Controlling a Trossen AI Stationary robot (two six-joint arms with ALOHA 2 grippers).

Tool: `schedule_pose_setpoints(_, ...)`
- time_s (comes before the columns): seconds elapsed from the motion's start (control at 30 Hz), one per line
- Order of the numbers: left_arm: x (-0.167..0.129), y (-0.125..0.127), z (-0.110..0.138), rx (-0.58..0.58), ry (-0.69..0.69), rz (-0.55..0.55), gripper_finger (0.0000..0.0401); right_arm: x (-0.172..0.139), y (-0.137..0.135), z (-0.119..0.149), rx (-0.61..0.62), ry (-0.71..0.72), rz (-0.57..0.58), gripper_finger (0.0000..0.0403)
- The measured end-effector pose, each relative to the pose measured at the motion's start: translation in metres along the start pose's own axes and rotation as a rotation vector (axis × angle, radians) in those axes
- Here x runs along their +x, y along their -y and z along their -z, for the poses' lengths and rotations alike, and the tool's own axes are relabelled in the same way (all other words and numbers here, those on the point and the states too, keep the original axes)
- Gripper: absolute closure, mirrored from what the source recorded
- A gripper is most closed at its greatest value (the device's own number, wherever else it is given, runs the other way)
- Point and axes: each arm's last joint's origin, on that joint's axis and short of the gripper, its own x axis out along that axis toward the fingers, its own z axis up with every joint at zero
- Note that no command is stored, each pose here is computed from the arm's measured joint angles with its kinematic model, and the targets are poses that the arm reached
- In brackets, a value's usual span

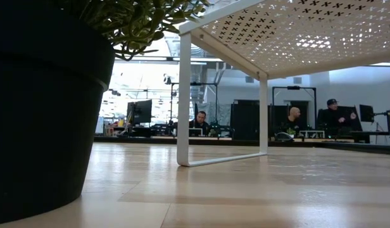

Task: Pick & Place candle stick holders
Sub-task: Return to Home Position

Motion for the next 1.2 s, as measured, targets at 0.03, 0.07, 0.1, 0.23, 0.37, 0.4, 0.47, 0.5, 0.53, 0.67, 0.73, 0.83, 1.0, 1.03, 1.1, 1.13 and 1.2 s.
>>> schedule_pose_setpoints(0.03,-0.001,-0.001,0.009,-0.001,-0.001,0.001,0.0397,-0.002,0.0,0.009,0.012,0.006,0.011,0.0391)
schedule_pose_setpoints(0.07,-0.003,-0.003,0.017,-0.002,0.001,0.003,0.0397,-0.003,-0.001,0.018,0.018,0.017,0.023,0.0396)
schedule_pose_setpoints(0.1,-0.004,-0.005,0.025,-0.009,0.01,0.007,0.0398,-0.005,-0.001,0.026,0.022,0.024,0.031,0.0399)
schedule_pose_setpoints(0.23,-0.014,-0.013,0.058,-0.041,0.044,0.025,0.0398,-0.009,-0.003,0.057,0.051,0.055,0.088,0.0399)
schedule_pose_setpoints(0.37,-0.026,-0.025,0.091,-0.118,0.076,0.036,0.0397,-0.002,-0.005,0.083,0.075,-0.014,0.139,0.0401)
schedule_pose_setpoints(0.4,-0.029,-0.028,0.098,-0.142,0.085,0.037,0.0397,0.0,-0.005,0.085,0.079,-0.018,0.142,0.0401)
schedule_pose_setpoints(0.47,-0.036,-0.035,0.112,-0.193,0.106,0.039,0.0398,0.006,-0.006,0.09,0.094,-0.025,0.147,0.0402)
schedule_pose_setpoints(0.5,-0.038,-0.037,0.12,-0.21,0.11,0.04,0.0398,0.008,-0.007,0.097,0.096,-0.056,0.141,0.0402)
schedule_pose_setpoints(0.53,-0.039,-0.039,0.127,-0.226,0.114,0.04,0.0398,0.01,-0.008,0.103,0.095,-0.077,0.139,0.0402)
schedule_pose_setpoints(0.67,-0.045,-0.045,0.151,-0.268,0.158,0.045,0.0397,0.011,-0.008,0.11,0.114,-0.061,0.143,0.0402)
schedule_pose_setpoints(0.73,-0.045,-0.046,0.164,-0.273,0.164,0.046,0.0398,0.012,-0.009,0.119,0.118,-0.1,0.143,0.0402)
schedule_pose_setpoints(0.83,-0.046,-0.047,0.181,-0.277,0.167,0.047,0.0397,0.014,-0.01,0.124,0.125,-0.099,0.144,0.0402)
schedule_pose_setpoints(1.0,-0.045,-0.048,0.205,-0.292,0.151,0.047,0.0397,0.019,-0.013,0.143,0.165,-0.148,0.14,0.0402)
schedule_pose_setpoints(1.03,-0.045,-0.048,0.21,-0.297,0.15,0.047,0.0398,0.02,-0.014,0.146,0.17,-0.146,0.129,0.0402)
schedule_pose_setpoints(1.1,-0.044,-0.048,0.22,-0.295,0.143,0.047,0.0398,0.023,-0.016,0.154,0.182,-0.146,0.107,0.0402)
schedule_pose_setpoints(1.13,-0.043,-0.047,0.225,-0.29,0.136,0.046,0.0397,0.024,-0.017,0.156,0.189,-0.139,0.1,0.0403)
schedule_pose_setpoints(1.2,-0.042,-0.047,0.236,-0.284,0.123,0.045,0.0396,0.025,-0.017,0.156,0.191,-0.126,0.09,0.0403)
